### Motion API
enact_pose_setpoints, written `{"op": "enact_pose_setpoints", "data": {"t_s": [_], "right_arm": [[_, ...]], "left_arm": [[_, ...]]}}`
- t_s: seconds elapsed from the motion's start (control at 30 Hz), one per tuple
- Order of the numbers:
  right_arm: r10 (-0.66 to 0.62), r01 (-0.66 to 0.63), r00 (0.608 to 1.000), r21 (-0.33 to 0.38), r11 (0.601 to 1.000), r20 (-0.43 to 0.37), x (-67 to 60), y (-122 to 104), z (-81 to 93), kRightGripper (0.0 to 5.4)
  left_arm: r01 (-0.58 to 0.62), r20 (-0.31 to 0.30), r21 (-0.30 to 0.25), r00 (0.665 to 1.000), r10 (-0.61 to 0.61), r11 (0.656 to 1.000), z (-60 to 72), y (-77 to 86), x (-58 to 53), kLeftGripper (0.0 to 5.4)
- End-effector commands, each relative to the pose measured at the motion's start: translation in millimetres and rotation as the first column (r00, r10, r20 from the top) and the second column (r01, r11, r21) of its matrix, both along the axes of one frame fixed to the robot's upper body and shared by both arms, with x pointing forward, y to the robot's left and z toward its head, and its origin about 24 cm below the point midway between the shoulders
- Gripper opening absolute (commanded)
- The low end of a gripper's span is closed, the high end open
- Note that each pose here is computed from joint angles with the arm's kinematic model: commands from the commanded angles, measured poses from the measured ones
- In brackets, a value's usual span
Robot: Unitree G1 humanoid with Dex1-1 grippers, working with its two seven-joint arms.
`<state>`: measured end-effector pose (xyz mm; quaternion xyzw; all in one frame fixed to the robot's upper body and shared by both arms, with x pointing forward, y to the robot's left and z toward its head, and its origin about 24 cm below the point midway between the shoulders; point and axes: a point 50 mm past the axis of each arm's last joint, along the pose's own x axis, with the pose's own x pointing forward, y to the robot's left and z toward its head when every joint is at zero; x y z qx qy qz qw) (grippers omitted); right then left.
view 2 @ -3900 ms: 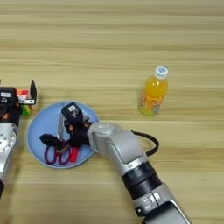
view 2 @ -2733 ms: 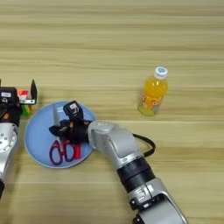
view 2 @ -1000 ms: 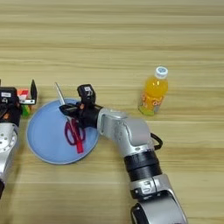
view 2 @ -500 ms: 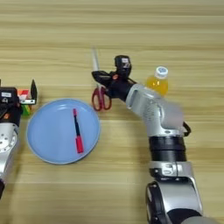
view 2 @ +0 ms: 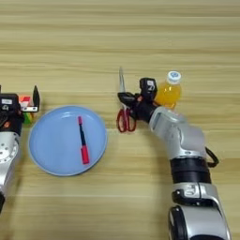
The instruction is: Move the objects on the table
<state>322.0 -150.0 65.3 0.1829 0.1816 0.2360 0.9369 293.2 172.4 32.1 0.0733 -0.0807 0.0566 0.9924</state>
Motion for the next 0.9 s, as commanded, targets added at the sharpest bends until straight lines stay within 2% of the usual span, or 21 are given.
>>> {"op": "enact_pose_setpoints", "data": {"t_s": [0.03, 0.13, 0.37, 0.53, 0.7, 0.9], "right_arm": [[0.007, -0.008, 0.999, -0.040, 0.999, -0.045, -2.5, 0.8, -13.1, 0.19], [0.002, -0.006, 0.998, -0.051, 0.999, -0.067, -3.2, 0.9, -19.6, 0.19], [-0.006, 0.002, 0.997, -0.060, 0.998, -0.071, -1.6, 0.5, -23.1, 0.19], [-0.008, 0.000, 0.996, -0.093, 0.996, -0.086, -2.0, 1.5, -30.6, 0.19], [-0.002, -0.006, 0.998, -0.134, 0.991, -0.057, -1.1, 2.0, -31.4, 0.92], [0.001, -0.008, 0.999, -0.139, 0.990, -0.054, -1.0, 3.0, -32.7, 1.53]], "left_arm": [[0.004, 0.005, 0.007, 1.000, -0.004, 1.000, 1.5, -2.9, 1.7, 5.40], [0.004, 0.006, 0.007, 1.000, -0.004, 1.000, 1.6, -3.2, 1.7, 5.40], [0.004, 0.006, 0.006, 1.000, -0.004, 1.000, 1.5, -3.0, 1.6, 5.40], [0.003, 0.006, 0.006, 1.000, -0.003, 1.000, 1.6, -2.9, 1.6, 5.40], [0.003, 0.006, 0.005, 1.000, -0.003, 1.000, 1.7, -3.2, 1.8, 5.40], [0.003, 0.006, 0.005, 1.000, -0.003, 1.000, 1.8, -3.1, 1.9, 5.40]]}}
